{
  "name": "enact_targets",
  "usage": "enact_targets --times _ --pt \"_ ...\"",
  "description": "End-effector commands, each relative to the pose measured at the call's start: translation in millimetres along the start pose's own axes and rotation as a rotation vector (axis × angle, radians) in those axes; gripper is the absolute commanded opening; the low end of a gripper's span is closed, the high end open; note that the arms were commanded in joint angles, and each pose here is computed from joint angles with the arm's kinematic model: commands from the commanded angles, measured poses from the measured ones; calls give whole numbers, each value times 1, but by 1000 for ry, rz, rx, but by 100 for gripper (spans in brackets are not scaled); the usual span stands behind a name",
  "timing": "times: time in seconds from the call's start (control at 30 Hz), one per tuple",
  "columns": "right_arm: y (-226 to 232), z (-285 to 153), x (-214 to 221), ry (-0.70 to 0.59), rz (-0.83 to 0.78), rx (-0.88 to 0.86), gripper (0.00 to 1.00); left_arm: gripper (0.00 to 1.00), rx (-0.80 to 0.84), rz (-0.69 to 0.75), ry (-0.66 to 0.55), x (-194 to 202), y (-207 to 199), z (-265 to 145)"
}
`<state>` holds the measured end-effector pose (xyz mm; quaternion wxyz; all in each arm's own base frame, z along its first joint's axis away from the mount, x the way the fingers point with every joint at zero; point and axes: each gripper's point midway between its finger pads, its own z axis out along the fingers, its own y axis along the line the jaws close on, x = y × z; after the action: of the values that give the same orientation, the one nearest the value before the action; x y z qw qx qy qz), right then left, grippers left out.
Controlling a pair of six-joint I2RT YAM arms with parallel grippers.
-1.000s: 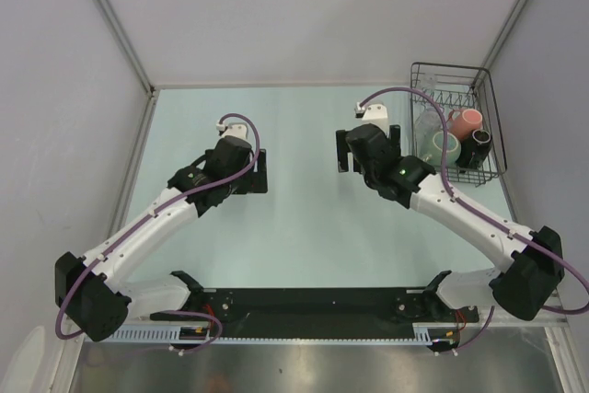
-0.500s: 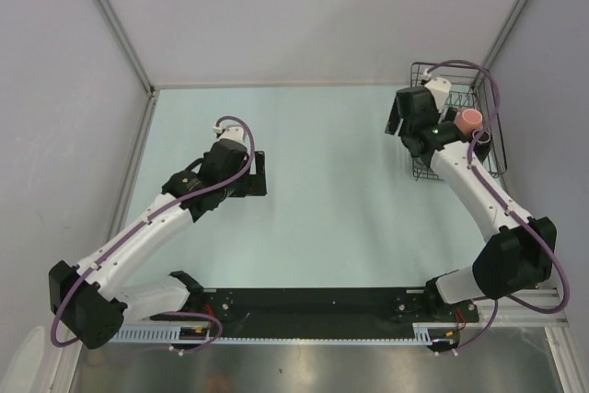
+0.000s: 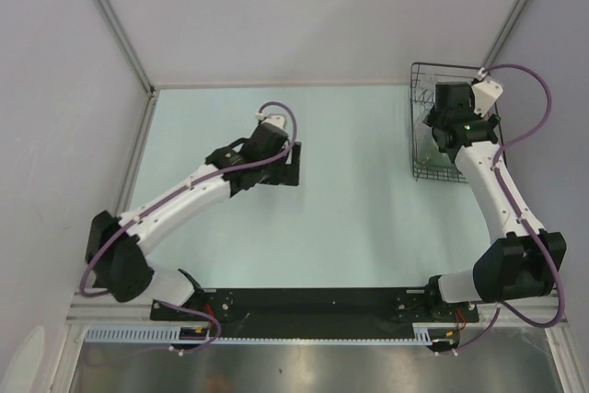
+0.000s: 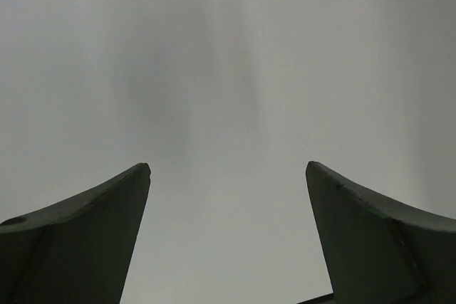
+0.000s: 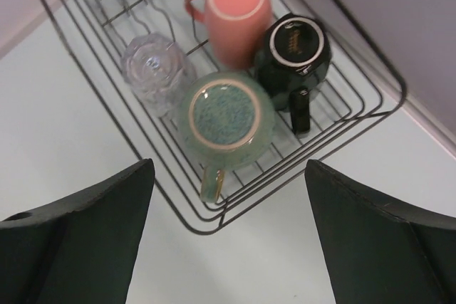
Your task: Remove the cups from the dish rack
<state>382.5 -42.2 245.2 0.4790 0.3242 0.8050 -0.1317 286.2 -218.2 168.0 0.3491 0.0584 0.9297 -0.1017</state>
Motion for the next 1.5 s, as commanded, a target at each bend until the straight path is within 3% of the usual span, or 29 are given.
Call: enact_targets --times 0.0,0.13,0.33,0.57,0.7,0.87,0.9,0.93,1.0,1.07,1.1,1.23,1.47 --pt "-16 -11 -36 -94 75 75 92 93 160 33 -97 -52 -89 1" --pt "-37 -4 -38 -99 95 147 90 90 264 20 -126 -87 -144 6" --pt "-65 2 -33 -97 125 227 90 89 364 40 -139 -103 -196 29" --pt "-91 -4 -6 -35 147 251 90 89 495 119 -60 -82 -248 63" --pt "-85 -4 0 -14 117 202 89 89 509 102 -9 -67 -255 76" --pt "-15 -12 15 47 15 -101 88 90 454 90 2 -53 -234 68" --pt "-4 -16 16 44 -12 -132 88 90 423 102 47 -30 -218 73" --pt "6 -15 21 58 -41 -149 88 91 384 86 -7 -40 -205 60" --pt "30 -22 28 70 -89 -207 88 91 312 98 27 -10 -172 63" --pt "52 -21 43 106 -126 -251 88 92 275 86 -25 -12 -149 43" --pt "58 -20 46 110 -136 -264 88 93 234 94 14 11 -129 49" --pt "74 -9 63 135 -171 -268 86 93 201 79 17 27 -94 26" --pt "88 25 72 141 -206 -239 84 93 203 29 -35 33 -59 -18"
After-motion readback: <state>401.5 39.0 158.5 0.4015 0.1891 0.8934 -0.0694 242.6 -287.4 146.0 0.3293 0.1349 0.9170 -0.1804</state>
